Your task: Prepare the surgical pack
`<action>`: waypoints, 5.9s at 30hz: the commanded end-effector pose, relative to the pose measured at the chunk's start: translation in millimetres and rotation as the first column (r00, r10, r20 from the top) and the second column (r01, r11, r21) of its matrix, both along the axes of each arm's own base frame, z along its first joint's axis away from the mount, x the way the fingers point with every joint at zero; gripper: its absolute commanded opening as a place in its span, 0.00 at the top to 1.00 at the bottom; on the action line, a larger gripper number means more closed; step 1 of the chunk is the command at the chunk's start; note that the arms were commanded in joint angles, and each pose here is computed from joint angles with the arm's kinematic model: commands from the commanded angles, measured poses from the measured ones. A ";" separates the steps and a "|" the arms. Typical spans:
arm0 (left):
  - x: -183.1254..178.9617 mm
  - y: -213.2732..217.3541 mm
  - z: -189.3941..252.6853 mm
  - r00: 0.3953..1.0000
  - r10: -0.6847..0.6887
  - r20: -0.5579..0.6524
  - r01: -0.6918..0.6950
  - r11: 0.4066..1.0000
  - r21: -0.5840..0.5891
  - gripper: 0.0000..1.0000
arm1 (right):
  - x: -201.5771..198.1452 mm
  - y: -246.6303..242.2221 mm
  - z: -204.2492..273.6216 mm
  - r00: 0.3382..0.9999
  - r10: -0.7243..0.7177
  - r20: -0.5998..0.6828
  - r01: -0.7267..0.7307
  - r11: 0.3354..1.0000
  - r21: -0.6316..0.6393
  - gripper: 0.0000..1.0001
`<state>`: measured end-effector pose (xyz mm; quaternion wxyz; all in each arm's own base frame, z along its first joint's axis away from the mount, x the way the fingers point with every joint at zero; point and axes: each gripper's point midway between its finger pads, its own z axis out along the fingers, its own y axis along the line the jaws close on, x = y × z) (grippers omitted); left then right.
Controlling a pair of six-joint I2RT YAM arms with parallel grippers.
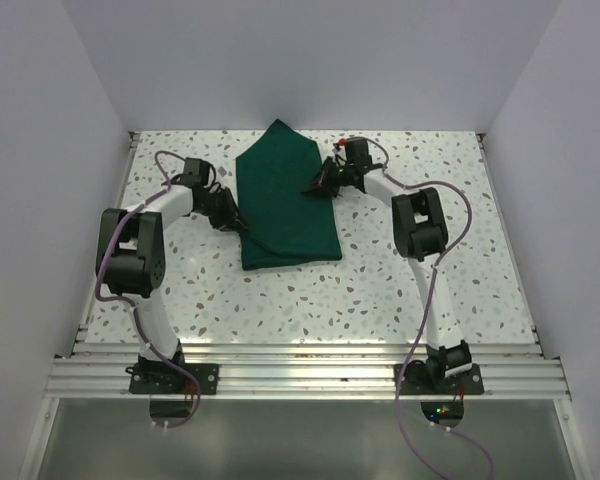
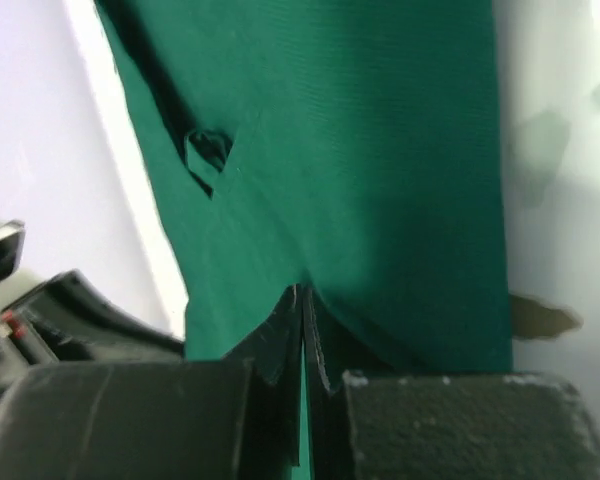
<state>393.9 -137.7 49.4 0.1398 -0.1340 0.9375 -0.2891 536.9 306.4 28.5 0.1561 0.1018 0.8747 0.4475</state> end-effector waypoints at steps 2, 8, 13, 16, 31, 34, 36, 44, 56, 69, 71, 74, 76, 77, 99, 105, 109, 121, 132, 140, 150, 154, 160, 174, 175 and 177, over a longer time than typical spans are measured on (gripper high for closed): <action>-2.0 0.3 -13.5 1.000 -0.009 -0.009 0.009 1.000 0.017 0.81 | 27.8 -24.9 13.9 0.997 -0.070 0.044 0.068 0.996 0.056 1.00; -2.6 0.4 -15.8 1.000 -0.017 -0.019 0.018 1.000 0.020 0.82 | 54.0 -20.5 50.8 0.989 -0.073 0.128 0.051 0.985 0.167 1.00; -0.6 0.5 -13.1 1.000 -0.024 -0.018 0.024 0.999 0.022 0.82 | 71.0 -4.2 75.5 0.980 -0.084 0.180 0.031 0.960 0.279 1.00; 0.1 -0.8 -12.8 1.000 -0.024 -0.020 0.025 1.000 0.014 0.82 | 82.5 -1.3 64.2 0.980 -0.131 0.150 0.076 0.942 0.326 1.00; -7.7 4.6 -17.8 0.999 -0.033 -0.039 0.035 0.998 0.048 0.83 | 147.1 -66.7 9.1 0.888 -0.435 0.151 0.420 0.900 0.119 0.97; -5.0 6.9 -13.9 0.999 -0.039 -0.023 0.040 0.997 0.065 0.83 | 148.3 -80.1 30.9 0.895 -0.420 0.151 0.403 0.905 0.132 0.97; -0.6 10.5 -9.6 0.999 -0.045 0.002 0.045 0.995 0.087 0.82 | 136.2 -78.4 44.8 0.916 -0.364 0.169 0.353 0.931 0.091 0.97; 48.0 33.5 35.5 0.980 0.024 0.196 -0.051 0.990 0.133 0.65 | 47.3 -81.0 134.2 0.962 -0.091 0.257 0.116 0.990 -0.083 0.88; 86.1 -9.8 43.4 0.950 -0.015 0.313 0.067 0.985 -0.157 0.87 | -40.6 -35.7 91.1 0.992 0.126 0.020 -0.128 0.990 0.066 1.00; 81.4 7.4 -35.6 0.993 -0.032 0.117 0.037 0.999 -0.035 0.90 | -44.5 -53.4 -4.9 0.989 0.092 -0.116 -0.101 0.992 -0.074 1.00; 79.6 12.3 -39.6 0.994 -0.037 0.107 0.038 0.999 -0.014 0.91 | -46.4 -57.2 -10.4 0.988 0.090 -0.125 -0.103 0.990 -0.096 1.00; 83.4 13.4 -29.2 0.987 -0.056 0.149 0.056 0.998 0.000 0.91 | -45.9 -61.1 -2.7 0.990 0.099 -0.097 -0.111 0.986 -0.122 1.00; 90.2 14.9 -14.1 0.981 -0.051 0.189 0.050 0.999 0.010 0.91 | -42.8 -60.3 14.0 0.993 0.103 -0.062 -0.110 0.986 -0.124 1.00; 92.3 13.7 -7.9 0.978 -0.049 0.202 0.049 0.999 0.007 0.91 | -40.8 -58.7 21.6 0.994 0.098 -0.051 -0.103 0.988 -0.119 1.00; 63.7 42.4 -67.2 0.998 0.057 -0.024 -0.055 0.995 0.088 0.89 | -66.5 -80.8 -28.9 0.980 0.088 -0.181 -0.120 0.977 -0.174 1.00; 35.5 45.4 -79.2 0.995 0.056 -0.080 -0.048 0.994 0.095 0.90 | -89.6 -86.9 -37.4 0.970 0.091 -0.223 -0.134 0.973 -0.187 1.00; 18.0 48.0 -77.5 0.994 0.049 -0.095 -0.038 0.993 0.112 0.90 | -109.5 -94.2 -37.4 0.967 0.081 -0.243 -0.134 0.968 -0.211 1.00; 12.9 50.0 -25.1 1.000 0.014 0.024 -0.017 0.992 0.124 0.89 | -127.8 -101.8 7.6 0.980 0.109 -0.165 -0.148 0.957 -0.248 1.00; 22.1 27.6 -6.2 0.998 0.022 0.063 -0.022 1.000 -0.013 0.88 | -108.9 -47.3 38.8 0.979 0.174 -0.105 -0.188 0.972 -0.141 1.00; -16.6 43.6 -61.4 0.995 0.030 -0.097 -0.024 0.998 0.057 0.90 | -115.3 -87.7 -18.9 0.974 0.102 -0.203 -0.148 0.963 -0.224 1.00; 38.0 68.5 2.7 0.989 0.071 0.129 -0.085 0.991 0.107 0.87 | -80.3 -105.8 14.9 0.994 0.070 -0.085 -0.093 0.949 -0.303 1.00; 78.2 65.5 39.8 0.952 0.100 0.288 -0.121 0.991 0.057 0.59 | -46.6 -96.6 38.7 0.998 0.054 0.033 -0.043 0.962 -0.268 0.82; 132.1 57.9 39.5 0.908 0.125 0.400 -0.129 0.992 -0.019 0.45 | 2.4 -84.8 33.5 0.992 0.039 0.123 -0.010 0.973 -0.231 0.47; 194.9 49.0 -25.1 0.875 0.150 0.460 -0.188 0.981 0.037 0.39 | 60.4 -67.7 1.6 0.983 0.014 0.183 0.021 0.982 -0.188 0.37; 200.1 47.4 -22.7 0.871 0.150 0.468 -0.187 0.982 0.031 0.40 | 61.1 -66.0 0.1 0.983 0.016 0.181 0.018 0.982 -0.186 0.38; 205.9 46.1 -31.4 0.883 0.154 0.444 -0.185 0.982 0.027 0.41 | 61.2 -65.6 -8.1 0.985 0.013 0.171 0.020 0.982 -0.189 0.39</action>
